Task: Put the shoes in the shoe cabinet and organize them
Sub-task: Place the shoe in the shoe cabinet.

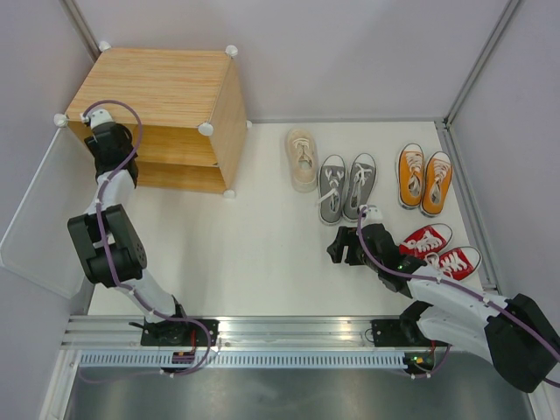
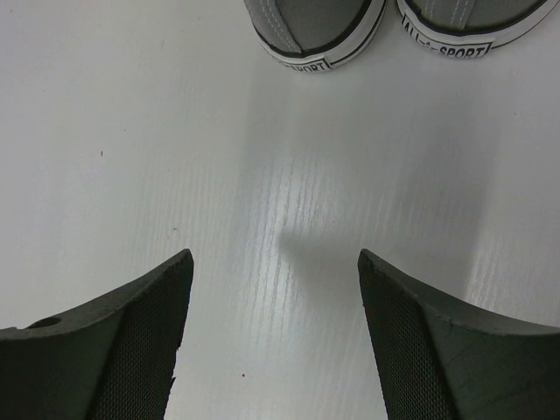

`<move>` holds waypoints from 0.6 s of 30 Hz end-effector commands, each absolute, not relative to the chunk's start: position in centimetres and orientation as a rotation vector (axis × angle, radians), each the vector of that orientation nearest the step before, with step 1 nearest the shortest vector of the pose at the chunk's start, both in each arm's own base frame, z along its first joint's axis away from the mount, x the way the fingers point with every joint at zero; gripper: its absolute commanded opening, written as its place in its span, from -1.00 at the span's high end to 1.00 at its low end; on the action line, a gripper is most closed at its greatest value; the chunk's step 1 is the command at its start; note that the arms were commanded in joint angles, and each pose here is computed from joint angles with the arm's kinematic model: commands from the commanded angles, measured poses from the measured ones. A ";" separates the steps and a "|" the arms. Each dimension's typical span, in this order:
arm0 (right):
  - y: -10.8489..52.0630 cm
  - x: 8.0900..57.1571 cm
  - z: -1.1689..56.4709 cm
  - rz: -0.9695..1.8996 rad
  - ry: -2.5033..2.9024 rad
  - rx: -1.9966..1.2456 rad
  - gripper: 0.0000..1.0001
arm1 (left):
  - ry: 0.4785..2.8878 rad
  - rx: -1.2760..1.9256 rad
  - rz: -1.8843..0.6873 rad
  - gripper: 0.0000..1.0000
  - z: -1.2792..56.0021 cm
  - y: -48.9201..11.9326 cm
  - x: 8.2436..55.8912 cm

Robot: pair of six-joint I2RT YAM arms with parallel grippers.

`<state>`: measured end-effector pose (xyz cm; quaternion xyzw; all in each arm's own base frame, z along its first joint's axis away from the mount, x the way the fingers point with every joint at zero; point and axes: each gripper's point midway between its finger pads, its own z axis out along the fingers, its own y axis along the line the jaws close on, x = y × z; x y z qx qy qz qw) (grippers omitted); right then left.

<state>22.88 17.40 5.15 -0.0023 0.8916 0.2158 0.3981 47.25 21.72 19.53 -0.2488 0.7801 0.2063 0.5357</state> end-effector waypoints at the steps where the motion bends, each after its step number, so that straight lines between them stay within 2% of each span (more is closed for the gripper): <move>1: 17.7 24.3 7.0 0.546 2.194 0.004 -0.61 | 1.757 -0.569 0.489 -0.25 22.9 22.7 48.7; 6: 17.7 24.3 6.9 0.544 2.197 -0.001 -0.60 | 1.763 -0.585 0.478 -0.30 22.8 22.8 48.5; 9: 17.7 24.3 7.0 0.542 2.195 0.001 -0.60 | 1.776 -0.588 0.475 -0.43 22.6 22.6 48.2; 10: 17.7 24.3 7.1 0.544 2.192 0.003 -0.60 | 1.786 -0.590 0.472 -0.58 22.3 22.5 48.1; 11: 17.7 24.3 7.1 0.547 2.191 0.003 -0.61 | 1.785 -0.597 0.469 -0.64 22.3 22.4 47.8; 18: 17.7 24.2 7.2 0.556 2.185 0.004 -0.60 | 1.768 -0.636 0.474 -0.97 22.5 22.2 46.0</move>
